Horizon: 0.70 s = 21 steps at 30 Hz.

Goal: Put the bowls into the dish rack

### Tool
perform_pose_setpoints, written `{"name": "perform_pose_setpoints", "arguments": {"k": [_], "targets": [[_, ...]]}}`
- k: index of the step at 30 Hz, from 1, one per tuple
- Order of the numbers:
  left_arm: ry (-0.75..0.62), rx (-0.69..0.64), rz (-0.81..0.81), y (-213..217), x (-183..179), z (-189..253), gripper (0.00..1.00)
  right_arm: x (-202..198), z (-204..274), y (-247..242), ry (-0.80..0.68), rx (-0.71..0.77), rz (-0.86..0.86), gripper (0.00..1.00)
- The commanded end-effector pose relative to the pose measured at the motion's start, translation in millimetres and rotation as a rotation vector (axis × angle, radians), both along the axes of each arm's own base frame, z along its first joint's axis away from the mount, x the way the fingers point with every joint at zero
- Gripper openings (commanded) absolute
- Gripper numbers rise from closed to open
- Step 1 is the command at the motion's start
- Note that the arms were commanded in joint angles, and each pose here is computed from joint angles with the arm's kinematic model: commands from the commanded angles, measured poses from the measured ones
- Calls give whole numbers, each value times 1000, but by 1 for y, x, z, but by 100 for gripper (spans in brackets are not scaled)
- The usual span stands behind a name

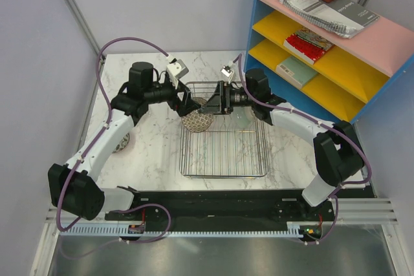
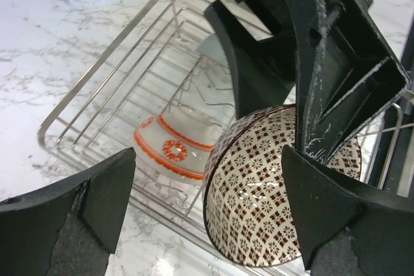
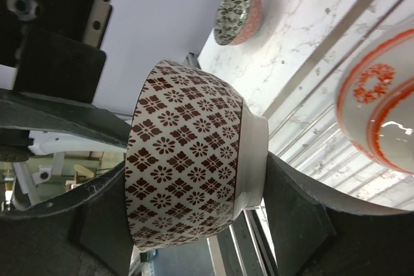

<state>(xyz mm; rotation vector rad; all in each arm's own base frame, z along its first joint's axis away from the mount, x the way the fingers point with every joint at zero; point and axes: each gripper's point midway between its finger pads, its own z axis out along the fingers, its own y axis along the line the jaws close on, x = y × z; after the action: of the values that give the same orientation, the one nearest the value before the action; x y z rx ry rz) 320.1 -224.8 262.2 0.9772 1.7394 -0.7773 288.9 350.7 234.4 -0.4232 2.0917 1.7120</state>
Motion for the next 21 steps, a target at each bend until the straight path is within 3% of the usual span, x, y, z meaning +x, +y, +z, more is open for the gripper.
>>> {"name": "perform_pose_setpoints", "arguments": {"k": [1, 10, 21], "targets": [[-69, 1, 122, 11, 21, 22, 100, 9, 5, -4, -102, -55, -54, 0], [-68, 20, 298, 53, 42, 36, 100, 36, 5, -43, -305, -298, -278, 0], [-29, 167, 453, 107, 31, 8, 100, 23, 17, -77, -491, -485, -310, 0]]}}
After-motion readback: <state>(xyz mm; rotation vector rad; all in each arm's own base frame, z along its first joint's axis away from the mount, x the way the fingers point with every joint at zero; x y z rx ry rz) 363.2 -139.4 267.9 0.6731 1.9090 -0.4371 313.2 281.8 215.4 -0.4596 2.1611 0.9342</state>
